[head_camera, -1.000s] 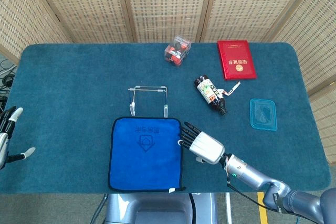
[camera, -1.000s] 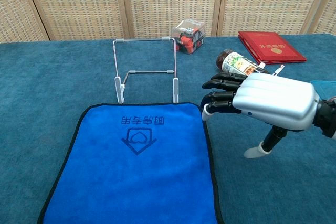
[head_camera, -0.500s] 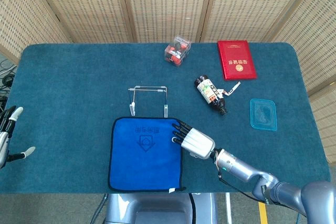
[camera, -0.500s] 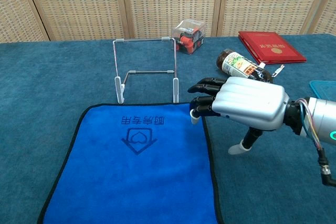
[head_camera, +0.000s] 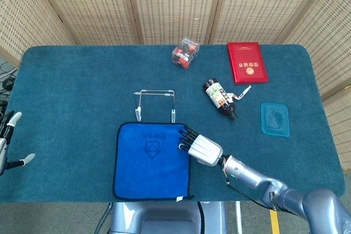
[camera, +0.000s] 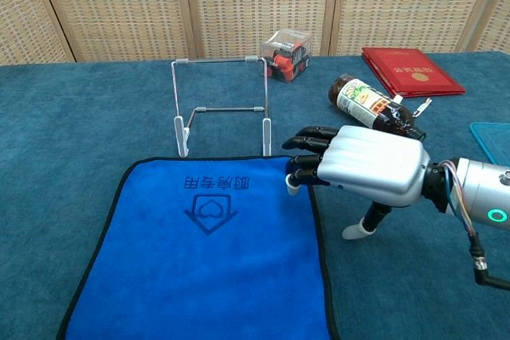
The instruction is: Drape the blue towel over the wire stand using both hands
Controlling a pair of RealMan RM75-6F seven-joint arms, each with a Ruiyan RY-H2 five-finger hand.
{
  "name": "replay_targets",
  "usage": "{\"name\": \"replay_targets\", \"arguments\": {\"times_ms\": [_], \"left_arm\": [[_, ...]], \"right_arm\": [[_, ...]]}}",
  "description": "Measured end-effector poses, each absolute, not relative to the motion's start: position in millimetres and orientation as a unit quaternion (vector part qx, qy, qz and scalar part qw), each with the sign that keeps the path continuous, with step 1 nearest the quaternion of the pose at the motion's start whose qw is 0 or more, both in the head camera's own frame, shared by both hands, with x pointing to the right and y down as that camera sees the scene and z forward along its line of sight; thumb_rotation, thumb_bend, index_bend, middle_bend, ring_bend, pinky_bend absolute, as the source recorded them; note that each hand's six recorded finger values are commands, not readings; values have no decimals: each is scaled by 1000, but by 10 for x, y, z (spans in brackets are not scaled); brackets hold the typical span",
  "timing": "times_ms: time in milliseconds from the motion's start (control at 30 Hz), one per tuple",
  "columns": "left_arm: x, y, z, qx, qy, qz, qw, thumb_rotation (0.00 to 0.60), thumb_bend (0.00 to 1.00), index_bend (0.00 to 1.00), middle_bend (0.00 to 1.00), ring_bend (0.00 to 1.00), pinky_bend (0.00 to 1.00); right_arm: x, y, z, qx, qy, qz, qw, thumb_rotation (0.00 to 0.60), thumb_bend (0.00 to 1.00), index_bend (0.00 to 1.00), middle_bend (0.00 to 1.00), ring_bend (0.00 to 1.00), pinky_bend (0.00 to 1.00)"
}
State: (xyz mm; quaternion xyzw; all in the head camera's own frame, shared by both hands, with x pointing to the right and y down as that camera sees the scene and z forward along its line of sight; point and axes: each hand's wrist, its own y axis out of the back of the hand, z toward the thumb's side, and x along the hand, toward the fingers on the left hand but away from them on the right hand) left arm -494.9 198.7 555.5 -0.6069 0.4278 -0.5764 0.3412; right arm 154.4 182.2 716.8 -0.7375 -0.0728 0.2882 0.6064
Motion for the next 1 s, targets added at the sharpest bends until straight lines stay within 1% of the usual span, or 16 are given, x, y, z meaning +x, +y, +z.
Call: {"name": "replay_targets", "arguments": {"times_ms": [1000], "left_arm": [[-5015,1990,5558,-604,431,-581,335,600,0,0,0,0,0]], "right_arm": [[1217,1822,7261,-742,-109,296,592,600,156,323,260,92,89]]}}
